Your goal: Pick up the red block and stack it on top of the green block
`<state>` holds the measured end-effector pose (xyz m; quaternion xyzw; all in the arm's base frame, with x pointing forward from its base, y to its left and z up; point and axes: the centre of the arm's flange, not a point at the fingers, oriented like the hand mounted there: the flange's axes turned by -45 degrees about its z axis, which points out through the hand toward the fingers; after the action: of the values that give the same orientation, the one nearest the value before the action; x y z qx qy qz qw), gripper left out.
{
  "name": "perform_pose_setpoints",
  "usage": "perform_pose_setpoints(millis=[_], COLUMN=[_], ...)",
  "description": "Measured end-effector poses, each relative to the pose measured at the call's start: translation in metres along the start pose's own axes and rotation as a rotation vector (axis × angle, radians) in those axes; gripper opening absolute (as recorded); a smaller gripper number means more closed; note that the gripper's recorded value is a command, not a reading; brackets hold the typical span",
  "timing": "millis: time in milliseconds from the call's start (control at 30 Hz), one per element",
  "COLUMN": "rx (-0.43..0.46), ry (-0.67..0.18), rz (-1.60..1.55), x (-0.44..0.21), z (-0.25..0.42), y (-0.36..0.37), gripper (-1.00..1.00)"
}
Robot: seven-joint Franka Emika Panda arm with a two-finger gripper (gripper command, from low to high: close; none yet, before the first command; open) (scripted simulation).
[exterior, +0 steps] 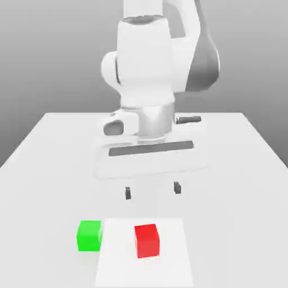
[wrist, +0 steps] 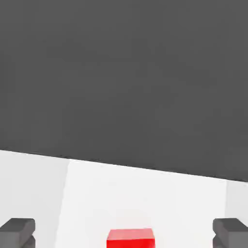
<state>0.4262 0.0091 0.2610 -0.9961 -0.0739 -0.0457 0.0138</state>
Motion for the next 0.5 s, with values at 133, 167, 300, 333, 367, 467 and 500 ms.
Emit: perform_pose_setpoints(millis=[133, 167, 300, 333, 367, 467, 500], rx=[-0.02, -0.022, -0.021, -0.021, -0.021, -0.021, -0.021], ry=[-0.085, -0.088, -0.093, -0.093, -0.093, -0.094, -0.094], rz=[-0.02, -0.022, -0.021, -0.021, -0.022, -0.022, -0.021], x=[-0.026, -0.027, -0.034, -0.034, -0.034, -0.034, -0.035], z=[0.059, 0.07, 0.11, 0.11, 0.11, 0.11, 0.114], y=[0.001, 0.001, 0.002, 0.002, 0.002, 0.001, 0.002], gripper=[0.0, 0.0, -1.0, -1.0, -1.0, -1.0, -1.0])
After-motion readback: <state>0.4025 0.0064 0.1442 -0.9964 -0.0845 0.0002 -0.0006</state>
